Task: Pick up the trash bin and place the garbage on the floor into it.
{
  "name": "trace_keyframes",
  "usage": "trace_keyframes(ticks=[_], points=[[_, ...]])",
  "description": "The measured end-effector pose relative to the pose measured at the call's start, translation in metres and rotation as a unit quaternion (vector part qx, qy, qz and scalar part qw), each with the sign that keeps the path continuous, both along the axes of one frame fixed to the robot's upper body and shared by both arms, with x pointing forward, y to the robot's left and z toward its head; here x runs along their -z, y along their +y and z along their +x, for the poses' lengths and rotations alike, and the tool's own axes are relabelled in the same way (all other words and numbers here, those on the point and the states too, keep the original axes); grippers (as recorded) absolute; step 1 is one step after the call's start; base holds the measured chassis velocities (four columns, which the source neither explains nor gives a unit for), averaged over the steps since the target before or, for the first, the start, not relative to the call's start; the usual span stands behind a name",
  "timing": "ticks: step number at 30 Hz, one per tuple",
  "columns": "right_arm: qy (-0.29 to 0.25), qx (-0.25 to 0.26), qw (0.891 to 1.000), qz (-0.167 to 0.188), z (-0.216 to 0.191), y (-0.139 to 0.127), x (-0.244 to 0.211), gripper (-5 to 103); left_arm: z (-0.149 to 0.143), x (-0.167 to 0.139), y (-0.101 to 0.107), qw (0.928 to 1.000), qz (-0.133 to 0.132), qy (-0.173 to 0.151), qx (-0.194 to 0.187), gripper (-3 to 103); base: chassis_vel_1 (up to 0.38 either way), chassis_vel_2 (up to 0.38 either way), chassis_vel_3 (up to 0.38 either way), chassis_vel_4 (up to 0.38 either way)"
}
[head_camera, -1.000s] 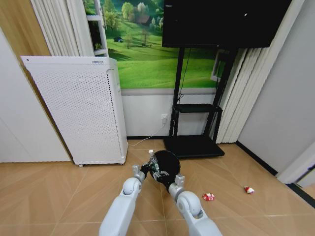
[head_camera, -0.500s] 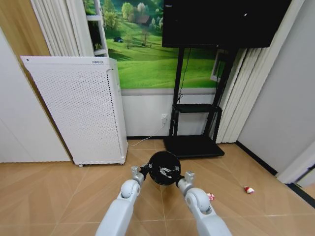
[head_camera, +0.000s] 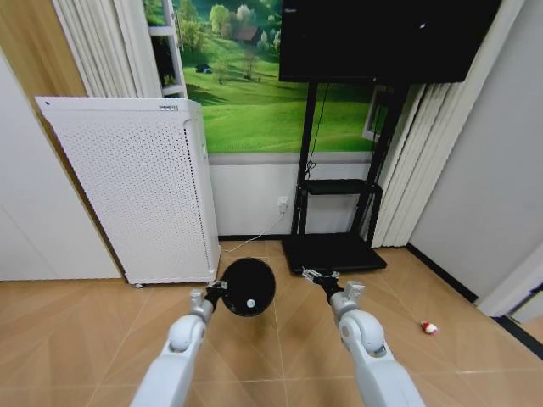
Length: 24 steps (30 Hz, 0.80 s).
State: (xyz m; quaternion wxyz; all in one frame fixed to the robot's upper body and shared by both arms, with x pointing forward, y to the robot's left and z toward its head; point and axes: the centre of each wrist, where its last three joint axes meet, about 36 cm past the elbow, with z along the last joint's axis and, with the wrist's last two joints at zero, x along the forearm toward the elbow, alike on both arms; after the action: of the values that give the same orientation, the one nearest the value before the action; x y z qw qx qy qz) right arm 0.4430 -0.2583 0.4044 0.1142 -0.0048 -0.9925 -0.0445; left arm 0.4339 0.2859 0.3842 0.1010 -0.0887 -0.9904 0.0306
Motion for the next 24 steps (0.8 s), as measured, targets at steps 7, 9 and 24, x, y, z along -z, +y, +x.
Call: trace_keyframes(ticks=[7, 9, 24], points=[[0.032, 0.01, 0.999, -0.021, 0.005, -0.007, 0.042, 100, -0.059, -0.013, 0.029, 0.9997, 0.015, -0.002, -0.019, 3, 0.0, 0.0, 0.0, 0.0], [0.032, 0.009, 0.999, -0.021, 0.005, -0.007, 0.042, 100, -0.063, -0.013, 0.028, 0.9997, 0.015, -0.002, -0.019, 3, 0.0, 0.0, 0.0, 0.0], [0.046, -0.009, 0.999, 0.001, 0.0, -0.011, 0.046, 100, -0.057, -0.018, 0.014, 0.9998, 0.006, -0.014, -0.008, 3, -0.023, -0.018, 0.026, 0.024]])
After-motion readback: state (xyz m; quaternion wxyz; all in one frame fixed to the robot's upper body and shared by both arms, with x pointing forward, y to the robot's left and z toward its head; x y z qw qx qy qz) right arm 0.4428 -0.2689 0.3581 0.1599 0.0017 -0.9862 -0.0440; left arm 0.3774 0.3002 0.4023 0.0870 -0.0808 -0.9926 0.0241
